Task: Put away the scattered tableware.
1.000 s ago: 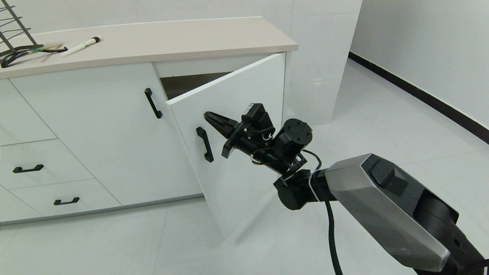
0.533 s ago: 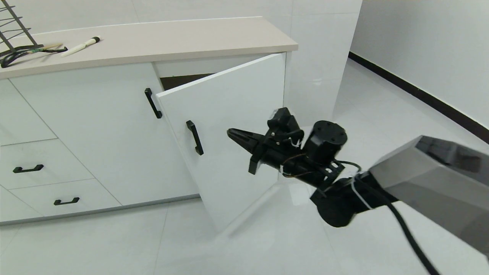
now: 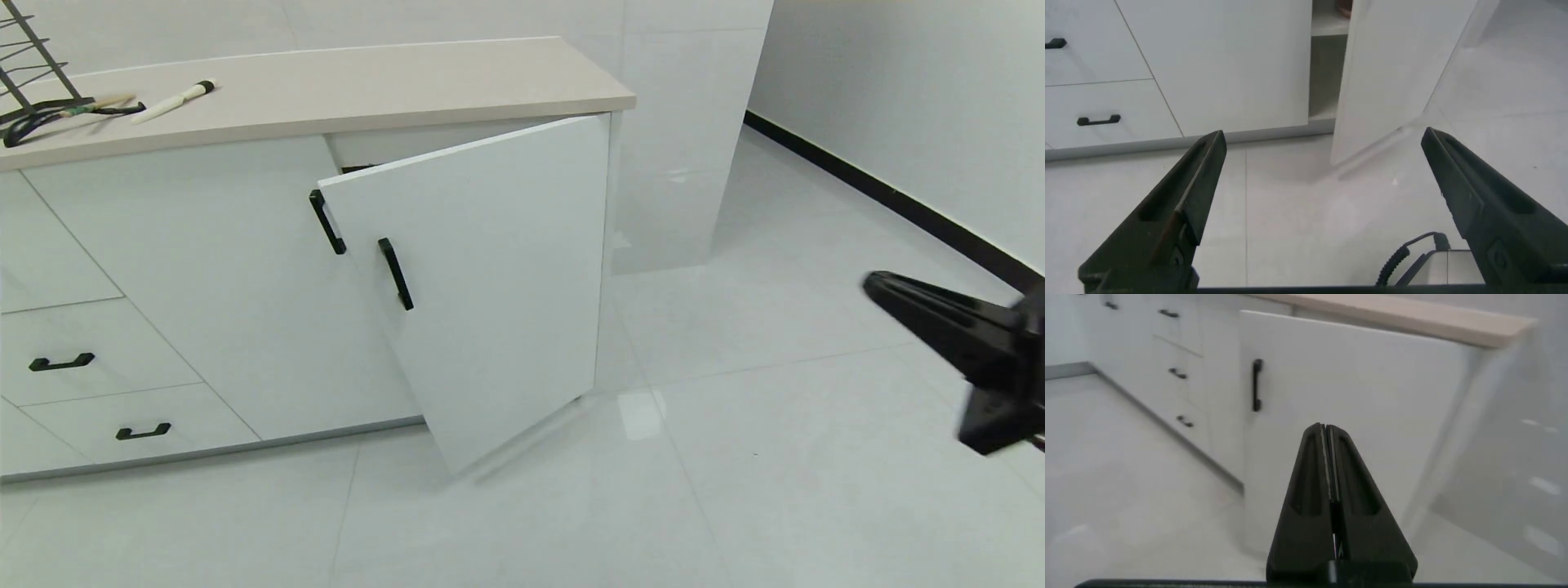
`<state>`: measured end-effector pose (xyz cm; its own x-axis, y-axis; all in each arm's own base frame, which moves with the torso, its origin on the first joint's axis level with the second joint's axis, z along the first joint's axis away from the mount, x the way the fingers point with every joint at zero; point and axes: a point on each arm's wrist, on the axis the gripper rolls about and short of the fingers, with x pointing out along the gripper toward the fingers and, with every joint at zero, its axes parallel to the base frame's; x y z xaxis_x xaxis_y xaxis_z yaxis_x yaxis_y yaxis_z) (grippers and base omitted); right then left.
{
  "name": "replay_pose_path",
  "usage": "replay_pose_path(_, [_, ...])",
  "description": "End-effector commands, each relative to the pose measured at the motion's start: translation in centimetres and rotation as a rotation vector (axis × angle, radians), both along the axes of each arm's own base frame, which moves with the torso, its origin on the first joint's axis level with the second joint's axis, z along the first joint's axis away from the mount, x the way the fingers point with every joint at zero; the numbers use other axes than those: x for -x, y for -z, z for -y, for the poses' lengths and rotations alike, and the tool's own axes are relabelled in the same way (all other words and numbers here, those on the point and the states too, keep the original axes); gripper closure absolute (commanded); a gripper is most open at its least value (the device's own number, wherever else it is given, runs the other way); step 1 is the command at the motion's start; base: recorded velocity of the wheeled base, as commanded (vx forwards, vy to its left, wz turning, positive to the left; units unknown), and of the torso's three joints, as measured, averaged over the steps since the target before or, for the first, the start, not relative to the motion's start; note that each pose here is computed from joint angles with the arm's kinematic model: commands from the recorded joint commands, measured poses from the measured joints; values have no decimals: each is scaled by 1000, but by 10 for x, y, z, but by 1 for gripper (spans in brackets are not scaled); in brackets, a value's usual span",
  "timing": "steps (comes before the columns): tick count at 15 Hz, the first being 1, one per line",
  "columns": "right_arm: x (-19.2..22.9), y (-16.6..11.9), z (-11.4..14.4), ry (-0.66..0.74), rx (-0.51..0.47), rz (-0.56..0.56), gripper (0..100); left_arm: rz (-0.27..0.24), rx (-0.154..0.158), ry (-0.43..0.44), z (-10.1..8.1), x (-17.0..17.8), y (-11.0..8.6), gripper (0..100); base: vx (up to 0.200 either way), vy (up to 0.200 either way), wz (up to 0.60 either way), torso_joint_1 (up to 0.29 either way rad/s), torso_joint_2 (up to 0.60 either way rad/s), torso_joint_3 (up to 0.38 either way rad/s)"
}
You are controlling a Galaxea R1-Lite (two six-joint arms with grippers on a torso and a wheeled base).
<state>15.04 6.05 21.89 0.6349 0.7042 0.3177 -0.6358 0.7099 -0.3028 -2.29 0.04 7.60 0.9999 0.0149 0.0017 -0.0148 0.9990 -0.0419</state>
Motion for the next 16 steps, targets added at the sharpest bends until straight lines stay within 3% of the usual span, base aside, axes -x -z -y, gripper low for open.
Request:
replay_pose_path(1, [103,28,47,242,-26,151,100,0,0,0,0,0,0,0,0,200,0,-2,7,2])
replay_pose_path(4, [136,50,50,331,-13,78,100,0,1,-4,0,0,0,0,0,0,0,0,0,0])
replay_pose_path(7, [164,89,49,380,-2,-52,100,1,-2,-2,0,0,0,0,0,200,0,1,4,4])
replay_pose_path(9, [169,118,52,485,-36,-234,100,1,0,-2,0,0,0,0,0,200,0,-2,10,2])
replay_pose_path(11, [167,127,56,642,-163,-381,100,1,0,-4,0,0,0,0,0,200,0,5,2,5])
replay_pose_path(13, [167,138,59,797,-192,-497,100,1,0,-2,0,0,0,0,0,200,0,0,7,5])
replay_pose_path(16, [167,138,60,829,-204,-490,100,1,1,-4,0,0,0,0,0,0,0,0,0,0])
